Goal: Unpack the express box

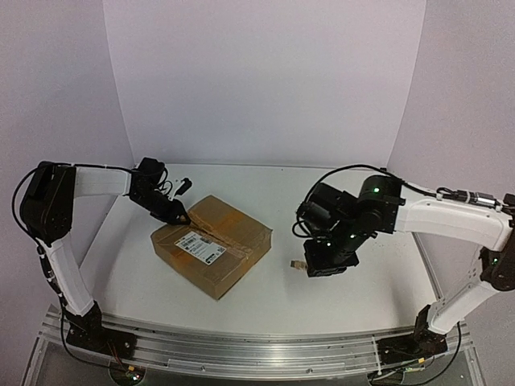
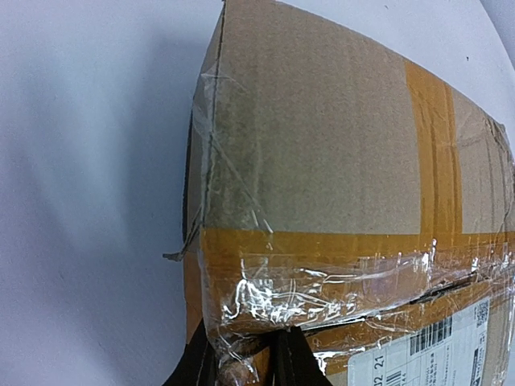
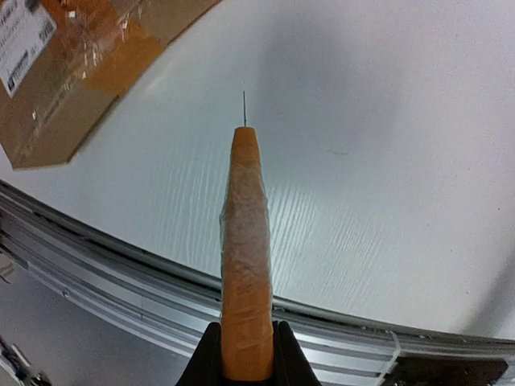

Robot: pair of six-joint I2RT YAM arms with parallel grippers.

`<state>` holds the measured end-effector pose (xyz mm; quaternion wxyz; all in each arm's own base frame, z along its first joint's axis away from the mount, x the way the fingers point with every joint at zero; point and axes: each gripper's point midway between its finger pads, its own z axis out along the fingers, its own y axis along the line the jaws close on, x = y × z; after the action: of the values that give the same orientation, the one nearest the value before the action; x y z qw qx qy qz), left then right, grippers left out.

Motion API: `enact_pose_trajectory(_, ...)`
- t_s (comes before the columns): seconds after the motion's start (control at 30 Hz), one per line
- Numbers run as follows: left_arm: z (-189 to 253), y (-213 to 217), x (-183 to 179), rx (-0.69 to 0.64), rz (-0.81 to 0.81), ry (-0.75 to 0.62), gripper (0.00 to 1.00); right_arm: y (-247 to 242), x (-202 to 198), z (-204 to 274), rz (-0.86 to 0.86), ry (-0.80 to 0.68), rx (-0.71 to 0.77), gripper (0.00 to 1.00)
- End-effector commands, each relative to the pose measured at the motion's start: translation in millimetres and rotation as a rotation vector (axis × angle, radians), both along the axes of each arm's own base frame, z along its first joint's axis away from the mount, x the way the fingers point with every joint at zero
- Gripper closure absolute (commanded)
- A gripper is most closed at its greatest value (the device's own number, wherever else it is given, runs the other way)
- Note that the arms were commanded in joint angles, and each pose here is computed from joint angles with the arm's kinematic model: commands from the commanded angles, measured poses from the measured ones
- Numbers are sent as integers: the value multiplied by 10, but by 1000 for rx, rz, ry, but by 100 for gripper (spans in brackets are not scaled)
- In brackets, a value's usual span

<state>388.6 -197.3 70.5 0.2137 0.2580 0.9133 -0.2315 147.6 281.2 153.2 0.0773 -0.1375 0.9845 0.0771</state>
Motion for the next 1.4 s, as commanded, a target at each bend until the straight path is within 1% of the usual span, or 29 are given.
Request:
enact_pose_trajectory(0.0, -115, 463, -384, 112, 296, 176, 100, 260, 448, 171, -257, -99, 370, 100)
enact_pose_trajectory(0.07, -123, 494, -543, 92, 354, 229, 100, 329, 541, 225, -304, -124, 477, 100)
enact_pose_trajectory(0.1, -126, 503, -626, 78, 378, 251, 98, 335, 554, 205, -328, -117, 515, 100)
enact_pose_trajectory(0.17, -134, 508, -715, 59, 393, 259, 84, 399, 571, 220, -343, -110, 593, 100)
enact_pose_trajectory(0.27, -181, 574, -819, 82, 395, 259, 53, 443, 541, 118, -328, -82, 599, 100)
enact_pose_trajectory(0.33, -119, 593, -857, 93, 384, 246, 39, 478, 536, 78, -313, -68, 607, 100)
enact_pose_trajectory(0.4, 126, 587, -774, 78, 360, 158, 30, 511, 509, 49, -294, -34, 618, 100)
enact_pose_trajectory(0.47, 518, 515, -642, 35, 284, 16, 27, 522, 471, 21, -280, -6, 619, 100)
enact_pose_trajectory(0.5, 818, 361, -607, -27, 160, -93, 25, 525, 443, 15, -279, 8, 626, 100)
enact_pose_trajectory(0.53, 1111, 196, -646, -76, -4, -220, 23, 520, 416, 2, -282, 23, 631, 100)
enact_pose_trajectory(0.57, 1355, 9, -820, -100, -251, -379, 20, 497, 391, -25, -296, 34, 633, 100)
enact_pose_trajectory(0.6, 1558, -161, -1110, -135, -477, -515, 16, 477, 380, -22, -308, 37, 646, 100)
enact_pose_trajectory(0.63, 1577, -264, -1424, -126, -689, -619, 10, 452, 368, -48, -324, 41, 653, 100)
enact_pose_trajectory(0.67, 1459, -314, -1779, -76, -930, -713, 3, 419, 354, -98, -343, 45, 656, 100)
enact_pose_trajectory(0.7, 1242, -314, -2058, -27, -1086, -728, 1, 416, 358, -102, -347, 41, 669, 100)
enact_pose_trajectory(0.73, 1069, -352, -2308, -1, -1201, -714, 1, 432, 361, -113, -345, 41, 679, 100)
enact_pose_trajectory(0.8, 764, -365, -2593, 37, -1306, -643, 0, 507, 378, -118, -320, 39, 706, 100)
enact_pose_trajectory(0.87, 595, -423, -2660, 62, -1330, -629, 0, 554, 402, -139, -312, 31, 726, 100)
enact_pose_trajectory(0.93, 443, -494, -2644, 117, -1320, -654, 0, 565, 425, -182, -327, 28, 740, 100)
enact_pose_trajectory(1.03, 345, -621, -2510, 196, -1284, -752, 0, 567, 435, -228, -342, 20, 764, 100)
enact_pose_trajectory(1.1, 256, -664, -2456, 236, -1282, -780, 0, 587, 446, -252, -346, 19, 782, 100)
enact_pose_trajectory(1.2, 144, -730, -2271, 302, -1225, -822, 0, 614, 440, -328, -341, 33, 774, 100)
enact_pose_trajectory(1.3, 113, -776, -2155, 333, -1191, -841, 0, 636, 451, -315, -334, 25, 790, 100)
enact_pose_trajectory(1.37, 135, -804, -2154, 320, -1191, -852, 0, 612, 446, -290, -337, 20, 798, 100)
